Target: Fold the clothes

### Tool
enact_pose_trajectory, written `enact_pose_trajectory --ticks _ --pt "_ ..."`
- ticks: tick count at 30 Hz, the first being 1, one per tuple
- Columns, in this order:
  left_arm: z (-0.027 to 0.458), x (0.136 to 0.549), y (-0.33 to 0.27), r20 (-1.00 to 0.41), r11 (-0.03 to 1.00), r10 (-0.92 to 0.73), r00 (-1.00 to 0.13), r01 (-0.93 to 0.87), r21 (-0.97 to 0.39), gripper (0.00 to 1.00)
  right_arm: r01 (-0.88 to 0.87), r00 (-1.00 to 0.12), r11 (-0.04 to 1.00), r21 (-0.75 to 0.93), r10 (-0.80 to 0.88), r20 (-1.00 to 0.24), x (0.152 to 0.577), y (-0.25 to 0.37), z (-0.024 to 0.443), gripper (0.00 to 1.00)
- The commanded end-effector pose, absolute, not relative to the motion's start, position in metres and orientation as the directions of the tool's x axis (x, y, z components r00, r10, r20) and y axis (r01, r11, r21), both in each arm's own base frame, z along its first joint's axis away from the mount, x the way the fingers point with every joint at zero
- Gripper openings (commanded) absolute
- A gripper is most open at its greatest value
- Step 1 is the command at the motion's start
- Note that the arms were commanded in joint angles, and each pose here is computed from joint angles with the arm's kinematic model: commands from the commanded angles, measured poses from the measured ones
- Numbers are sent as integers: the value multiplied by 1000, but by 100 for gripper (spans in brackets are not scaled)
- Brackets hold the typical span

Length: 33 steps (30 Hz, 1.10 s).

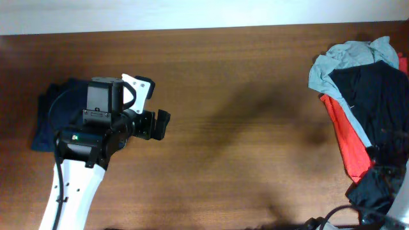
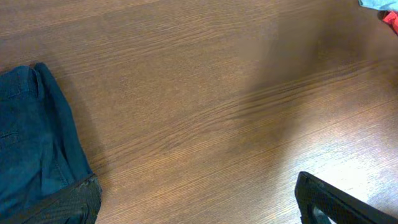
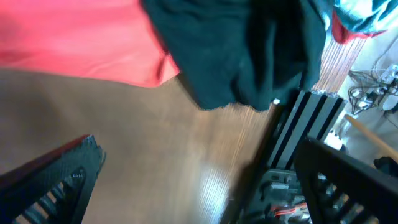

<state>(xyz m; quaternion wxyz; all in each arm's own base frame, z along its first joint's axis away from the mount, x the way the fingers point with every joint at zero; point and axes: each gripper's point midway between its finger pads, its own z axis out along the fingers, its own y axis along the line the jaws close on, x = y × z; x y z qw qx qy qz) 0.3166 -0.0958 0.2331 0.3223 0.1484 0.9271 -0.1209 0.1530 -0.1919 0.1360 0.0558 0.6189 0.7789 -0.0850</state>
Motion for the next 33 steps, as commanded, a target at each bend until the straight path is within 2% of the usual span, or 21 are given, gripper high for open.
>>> enact_pose_trajectory --ticks 1,6,17,21,26,33 --pt "241 318 -100 -649 920 191 -736 365 -143 99 982 -170 159 -100 980 -103 129 -191 98 97" --pt "241 318 -100 -649 920 191 -736 365 -143 99 992 -58 52 -117 997 -49 103 -189 71 90" --pt "241 318 -100 -649 920 191 -736 365 -143 99 966 224 -230 -115 973 -60 56 -203 50 91" --pt "241 318 -100 -649 920 191 -736 365 -143 99 968 237 -241 -65 969 -64 60 -209 48 90" --pt "241 318 -100 -649 920 191 -736 365 -143 99 979 199 -201 -28 978 -54 68 -210 47 83" --pt "241 317 -100 -647 920 192 -738 365 -144 99 980 200 -199 16 977 -80 75 -219 47 83"
